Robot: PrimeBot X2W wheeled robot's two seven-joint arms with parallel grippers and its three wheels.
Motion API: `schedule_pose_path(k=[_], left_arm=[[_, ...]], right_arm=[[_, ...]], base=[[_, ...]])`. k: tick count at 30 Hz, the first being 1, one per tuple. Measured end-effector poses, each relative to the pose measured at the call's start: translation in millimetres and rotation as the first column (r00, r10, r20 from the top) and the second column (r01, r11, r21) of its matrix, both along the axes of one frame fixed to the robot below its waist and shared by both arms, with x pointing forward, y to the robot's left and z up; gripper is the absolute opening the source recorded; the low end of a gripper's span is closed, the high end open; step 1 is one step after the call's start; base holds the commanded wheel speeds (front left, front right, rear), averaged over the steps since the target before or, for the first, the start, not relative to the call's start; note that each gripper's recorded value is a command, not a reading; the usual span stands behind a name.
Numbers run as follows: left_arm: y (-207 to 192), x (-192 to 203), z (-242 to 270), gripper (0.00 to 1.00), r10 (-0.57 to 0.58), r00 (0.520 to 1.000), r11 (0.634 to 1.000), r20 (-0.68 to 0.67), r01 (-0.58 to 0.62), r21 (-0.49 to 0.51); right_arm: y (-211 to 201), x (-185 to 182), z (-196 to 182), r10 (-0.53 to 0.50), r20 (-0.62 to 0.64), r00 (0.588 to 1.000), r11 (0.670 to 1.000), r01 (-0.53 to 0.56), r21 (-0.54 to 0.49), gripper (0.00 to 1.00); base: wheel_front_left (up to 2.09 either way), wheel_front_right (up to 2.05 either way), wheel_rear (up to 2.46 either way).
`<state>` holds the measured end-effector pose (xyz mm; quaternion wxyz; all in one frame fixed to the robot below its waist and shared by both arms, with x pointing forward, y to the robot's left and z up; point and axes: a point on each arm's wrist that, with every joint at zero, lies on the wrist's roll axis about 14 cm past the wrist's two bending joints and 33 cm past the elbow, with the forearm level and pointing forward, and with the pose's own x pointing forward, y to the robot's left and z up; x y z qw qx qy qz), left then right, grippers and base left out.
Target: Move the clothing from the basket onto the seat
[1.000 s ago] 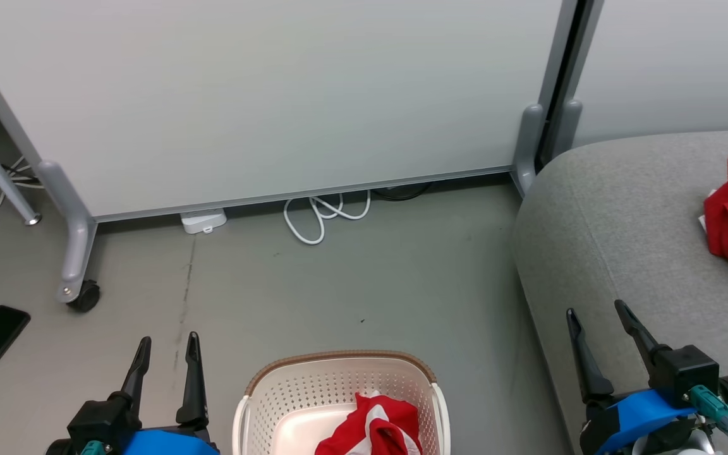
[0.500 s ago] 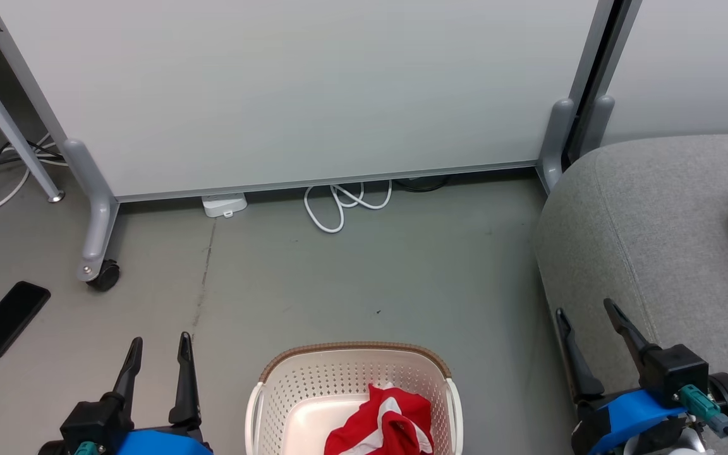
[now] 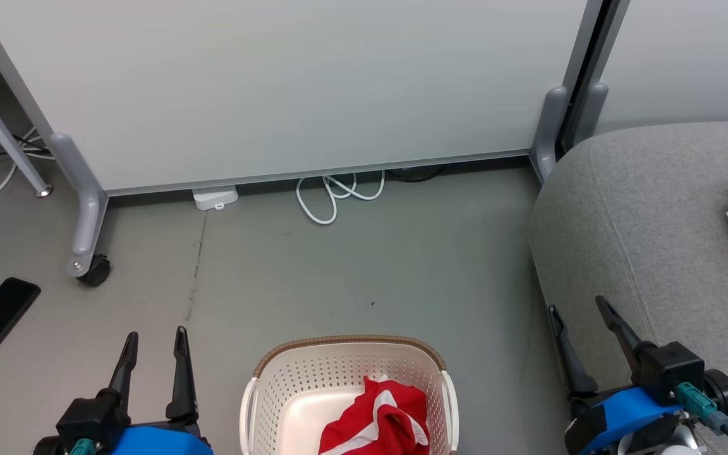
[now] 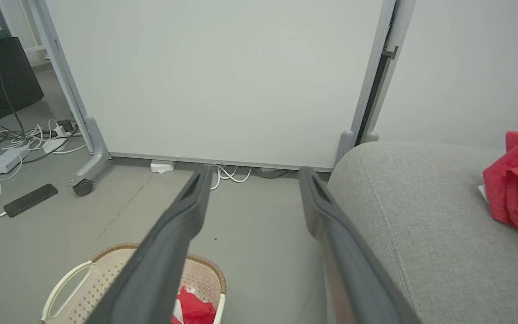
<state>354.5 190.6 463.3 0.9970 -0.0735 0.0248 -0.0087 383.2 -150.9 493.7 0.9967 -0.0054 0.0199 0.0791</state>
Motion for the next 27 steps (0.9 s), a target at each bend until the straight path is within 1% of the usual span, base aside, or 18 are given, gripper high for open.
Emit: schedule_pose_path(k=[4,11,16,22,27], left_arm=[[-2.2,3.7,-0.9,1.00,-0.007,1.000,1.000,-0.003,0.007,0.003],[-23.9,19.2,-17.6,1.00,-0.071,0.996,0.997,-0.053,0.070,-0.008],[-44.9,32.8,-39.8,1.00,-0.131,0.985,0.991,-0.116,0.128,-0.029],[-79.3,50.7,-77.5,1.00,-0.237,0.948,0.972,-0.215,0.229,-0.059],[-110.1,59.0,-116.5,1.00,-0.334,0.890,0.943,-0.310,0.319,-0.097]], right_arm=[[1.3,1.9,-1.3,0.003,-0.004,1.000,1.000,-0.003,0.004,1.00],[3.3,10.3,-2.6,0.008,-0.003,1.000,1.000,-0.008,0.016,1.00],[3.5,18.0,-9.2,0.009,-0.017,1.000,1.000,-0.009,0.015,1.00],[0.0,34.5,-16.5,0.003,-0.024,1.000,1.000,-0.003,0.012,1.00],[-4.0,44.9,-32.0,-0.003,-0.054,0.999,1.000,0.004,0.005,1.00]], base=[[0.00,0.00,0.00],[0.00,0.00,0.00],[0.00,0.00,0.00],[0.00,0.00,0.00],[0.00,0.00,0.00]])
